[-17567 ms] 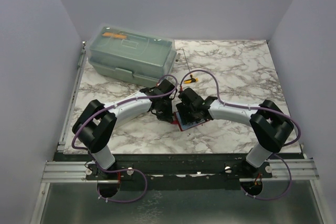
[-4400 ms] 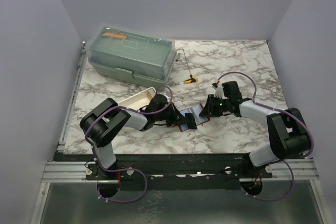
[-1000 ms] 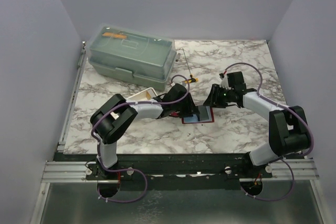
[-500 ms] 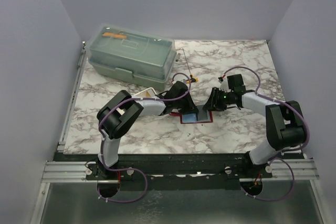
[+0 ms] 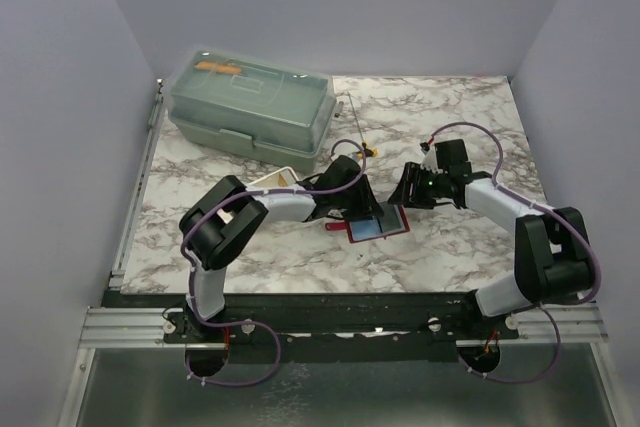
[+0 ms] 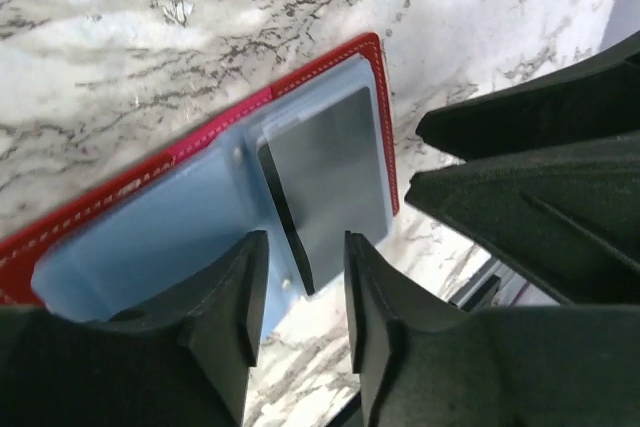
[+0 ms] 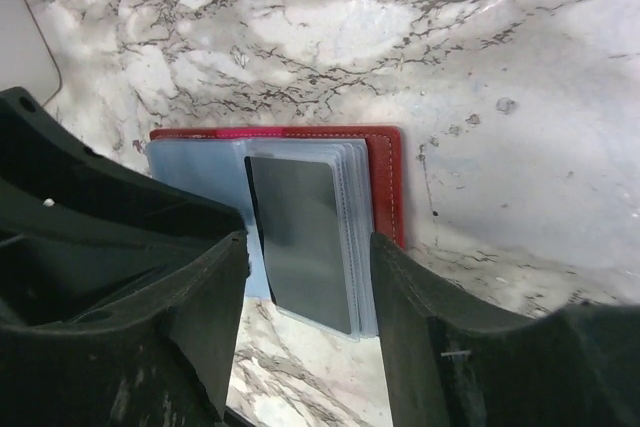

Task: Put the credit cards into the card holder
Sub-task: Insert the credit card into the card holder, then pick up the credit card from the storage box.

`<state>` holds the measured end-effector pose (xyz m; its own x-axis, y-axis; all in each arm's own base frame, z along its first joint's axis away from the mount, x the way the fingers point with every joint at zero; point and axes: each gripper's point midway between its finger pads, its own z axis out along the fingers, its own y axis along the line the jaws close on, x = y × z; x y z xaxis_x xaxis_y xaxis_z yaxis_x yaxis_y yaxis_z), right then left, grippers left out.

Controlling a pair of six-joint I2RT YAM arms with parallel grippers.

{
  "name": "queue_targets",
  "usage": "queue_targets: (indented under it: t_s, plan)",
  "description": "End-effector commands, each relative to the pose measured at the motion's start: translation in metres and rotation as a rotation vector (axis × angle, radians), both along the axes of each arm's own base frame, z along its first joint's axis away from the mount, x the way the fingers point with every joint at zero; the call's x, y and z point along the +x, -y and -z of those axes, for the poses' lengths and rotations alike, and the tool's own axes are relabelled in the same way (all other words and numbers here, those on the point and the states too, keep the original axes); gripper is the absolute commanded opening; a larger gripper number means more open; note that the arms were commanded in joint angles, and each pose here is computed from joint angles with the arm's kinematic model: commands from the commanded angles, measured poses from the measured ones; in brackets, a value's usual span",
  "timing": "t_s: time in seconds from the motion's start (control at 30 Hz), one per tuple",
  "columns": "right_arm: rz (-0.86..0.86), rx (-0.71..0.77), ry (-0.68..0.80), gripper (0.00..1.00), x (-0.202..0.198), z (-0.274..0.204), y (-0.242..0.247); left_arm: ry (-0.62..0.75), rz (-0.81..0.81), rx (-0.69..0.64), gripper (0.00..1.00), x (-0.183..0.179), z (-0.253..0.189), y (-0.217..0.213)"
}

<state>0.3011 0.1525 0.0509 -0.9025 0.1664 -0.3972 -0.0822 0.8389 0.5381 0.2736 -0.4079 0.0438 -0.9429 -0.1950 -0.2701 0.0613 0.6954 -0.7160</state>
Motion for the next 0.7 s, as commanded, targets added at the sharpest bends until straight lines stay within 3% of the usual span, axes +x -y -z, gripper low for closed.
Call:
queue_targets:
  t_s: [0.0,0.03,0.13,0.17,0.43,0.67]
  plan:
    - [0.013,-0.086,0.016,0.58,-0.007,-0.003,0.014,0.003,0.011,-0.028,0.48,-0.011,-0.030,-0.014]
    - [0.007,-0.088,0.024,0.59,-0.007,-0.005,0.014,0.008,0.011,-0.024,0.53,-0.012,-0.036,-0.019]
    - [-0.022,-0.060,0.044,0.59,-0.007,-0.010,0.009,0.044,0.000,0.000,0.85,-0.014,-0.058,-0.039]
    - [-0.029,-0.054,0.046,0.59,-0.008,-0.010,0.008,0.055,-0.013,0.022,0.90,-0.013,-0.064,-0.049]
    - [-0.066,-0.013,0.061,0.59,-0.011,-0.013,0.000,0.150,-0.230,0.043,0.97,0.007,-0.117,-0.168]
    - [-0.090,0.022,0.084,0.60,-0.013,-0.020,-0.005,0.091,-0.328,0.041,0.99,0.022,-0.105,-0.222]
